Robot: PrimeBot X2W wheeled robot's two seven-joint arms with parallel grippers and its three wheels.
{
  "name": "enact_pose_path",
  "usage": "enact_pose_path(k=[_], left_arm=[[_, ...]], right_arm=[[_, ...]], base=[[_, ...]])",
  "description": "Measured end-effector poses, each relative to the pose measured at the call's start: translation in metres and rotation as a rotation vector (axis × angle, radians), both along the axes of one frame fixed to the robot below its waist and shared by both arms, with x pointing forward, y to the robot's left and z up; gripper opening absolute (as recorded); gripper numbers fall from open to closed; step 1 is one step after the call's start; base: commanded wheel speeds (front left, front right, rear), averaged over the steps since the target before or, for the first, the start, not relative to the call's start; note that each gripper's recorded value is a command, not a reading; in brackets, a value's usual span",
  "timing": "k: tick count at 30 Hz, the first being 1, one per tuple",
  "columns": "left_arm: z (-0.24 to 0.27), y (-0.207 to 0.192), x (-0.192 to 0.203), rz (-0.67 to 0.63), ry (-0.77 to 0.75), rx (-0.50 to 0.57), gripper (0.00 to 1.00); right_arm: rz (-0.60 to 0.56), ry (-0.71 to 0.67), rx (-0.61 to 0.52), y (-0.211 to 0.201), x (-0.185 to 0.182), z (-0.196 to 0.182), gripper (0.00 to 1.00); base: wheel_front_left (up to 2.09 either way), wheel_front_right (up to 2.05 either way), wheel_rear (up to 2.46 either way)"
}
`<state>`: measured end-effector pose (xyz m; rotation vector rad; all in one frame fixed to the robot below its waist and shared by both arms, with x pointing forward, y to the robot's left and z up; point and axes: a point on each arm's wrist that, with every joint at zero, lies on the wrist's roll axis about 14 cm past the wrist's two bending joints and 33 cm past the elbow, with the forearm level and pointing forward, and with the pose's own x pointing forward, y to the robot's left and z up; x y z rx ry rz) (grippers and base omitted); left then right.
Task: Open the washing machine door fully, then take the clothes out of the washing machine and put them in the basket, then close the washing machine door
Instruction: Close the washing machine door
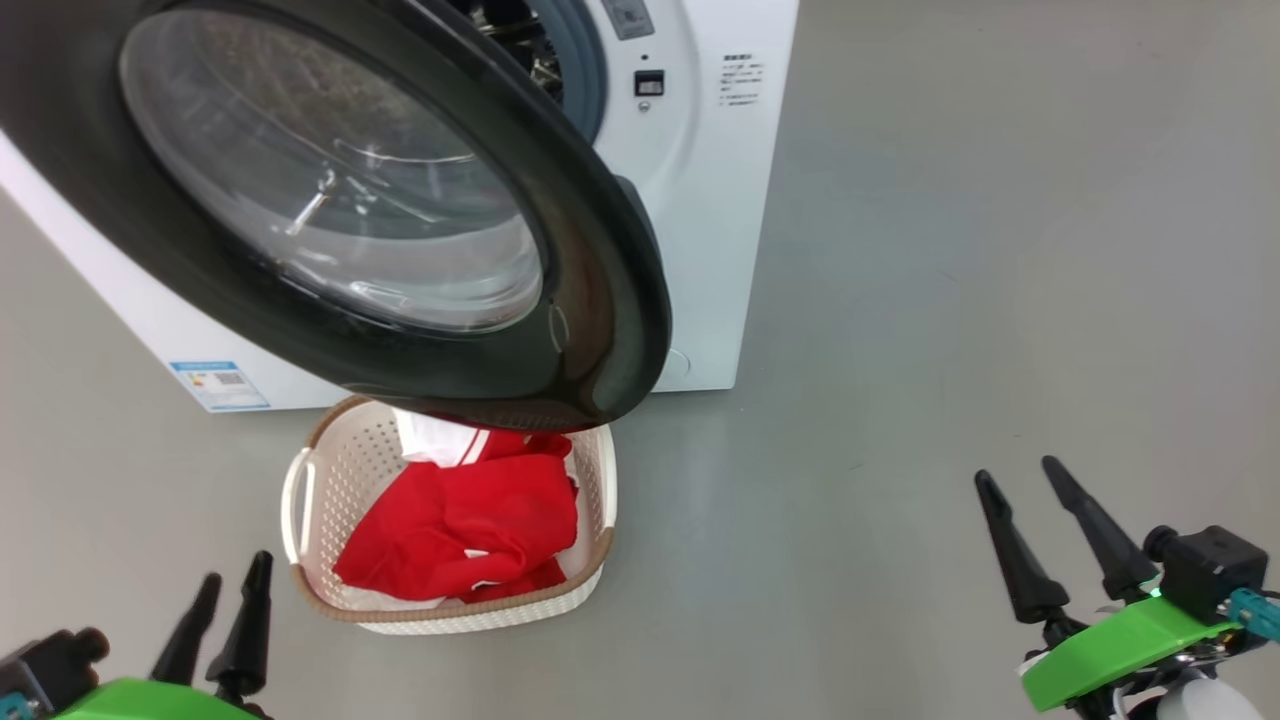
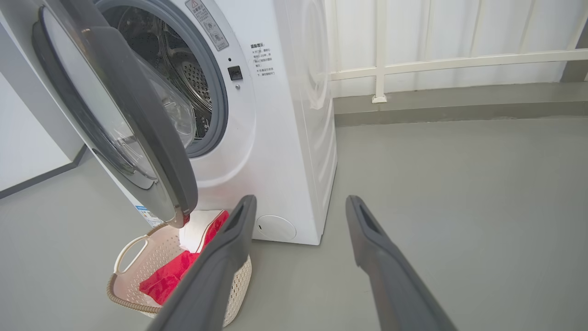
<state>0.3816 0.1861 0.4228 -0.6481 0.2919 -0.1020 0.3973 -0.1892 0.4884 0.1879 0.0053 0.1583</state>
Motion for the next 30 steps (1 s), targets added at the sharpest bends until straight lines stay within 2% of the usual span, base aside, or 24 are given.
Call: enact_pose_path(k=[13,23,30], left_arm=[[0.042,-0.005,0.018,0.004,-0.233,0.284,1.00],[0.041,-0.007,0.005,0.009,-0.258,0.477,1.00],[0.032,-0.003,0.002,0.051,-0.222,0.483,1.00]], right_arm=[[-0.071,-0.017,-0.008,-0.026,-0.003,0.006,1.00],[-0.069,-0.020,-0.007,-0.025,-0.003,0.007,1.00],[-0.066,-0.011,-0.004,-0.023,-0.002,0.004,1.00]], base=[[0.00,0.00,0.00],[0.00,0.00,0.00],[0.00,0.00,0.00]])
